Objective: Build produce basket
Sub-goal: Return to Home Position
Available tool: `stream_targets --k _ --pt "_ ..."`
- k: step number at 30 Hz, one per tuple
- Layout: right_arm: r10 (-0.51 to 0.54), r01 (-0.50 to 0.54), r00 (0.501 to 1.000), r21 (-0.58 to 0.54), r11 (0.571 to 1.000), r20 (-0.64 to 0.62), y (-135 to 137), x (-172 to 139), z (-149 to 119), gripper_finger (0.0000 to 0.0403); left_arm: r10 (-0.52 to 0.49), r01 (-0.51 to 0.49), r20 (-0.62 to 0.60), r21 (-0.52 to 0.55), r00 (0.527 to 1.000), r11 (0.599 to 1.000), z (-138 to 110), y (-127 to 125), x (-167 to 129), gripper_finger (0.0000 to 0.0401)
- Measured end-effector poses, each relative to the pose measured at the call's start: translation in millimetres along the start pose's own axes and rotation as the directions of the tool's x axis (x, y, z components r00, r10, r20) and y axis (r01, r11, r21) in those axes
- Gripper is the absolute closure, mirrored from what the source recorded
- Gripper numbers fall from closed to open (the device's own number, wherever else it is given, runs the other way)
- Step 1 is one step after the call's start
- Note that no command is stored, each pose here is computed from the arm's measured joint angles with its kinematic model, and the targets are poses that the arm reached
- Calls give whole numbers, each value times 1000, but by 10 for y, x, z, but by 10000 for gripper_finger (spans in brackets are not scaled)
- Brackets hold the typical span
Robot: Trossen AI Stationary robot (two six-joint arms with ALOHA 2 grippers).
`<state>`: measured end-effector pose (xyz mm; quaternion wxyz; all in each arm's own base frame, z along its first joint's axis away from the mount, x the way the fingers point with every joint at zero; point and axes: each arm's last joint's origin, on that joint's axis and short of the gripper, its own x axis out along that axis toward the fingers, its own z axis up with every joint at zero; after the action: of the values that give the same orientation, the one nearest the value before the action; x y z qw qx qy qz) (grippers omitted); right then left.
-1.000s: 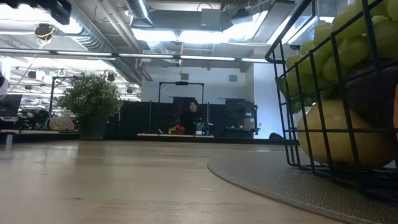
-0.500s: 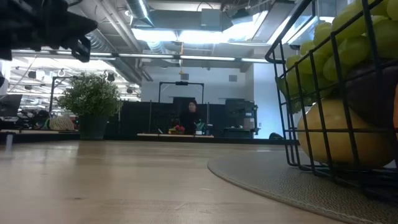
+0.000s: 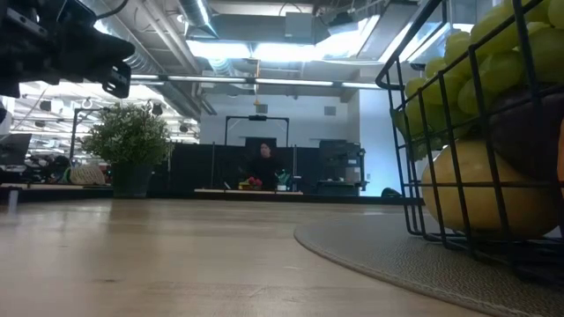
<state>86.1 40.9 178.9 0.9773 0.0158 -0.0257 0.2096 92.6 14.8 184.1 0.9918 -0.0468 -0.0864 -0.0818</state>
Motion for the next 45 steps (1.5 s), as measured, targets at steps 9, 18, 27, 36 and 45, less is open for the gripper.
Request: stream_targets --k 9,18,27,36,45 --pt "-12 12 1000 -25 1000 -18 -8 17 -100 403 -22 22 -6 10 1000 1000 -4 -6 0 401" --pt "-24 23 999 -28 999 -22 -11 17 -104 403 -14 14 -5 10 1000 1000 -4 -4 0 401" --pt "-24 23 999 -25 999 -23 -11 17 -105 403 -14 14 -5 10 1000 1000 -4 -4 0 401" --pt "-24 23 999 -24 999 -23 -11 17 -104 403 -14 14 -5 10 1000 1000 -4 -4 0 401" --pt "-24 23 999 -25 999 -23 -11 17 -104 402 -14 14 -5 11 1000 1000 -4 -4 0 401"
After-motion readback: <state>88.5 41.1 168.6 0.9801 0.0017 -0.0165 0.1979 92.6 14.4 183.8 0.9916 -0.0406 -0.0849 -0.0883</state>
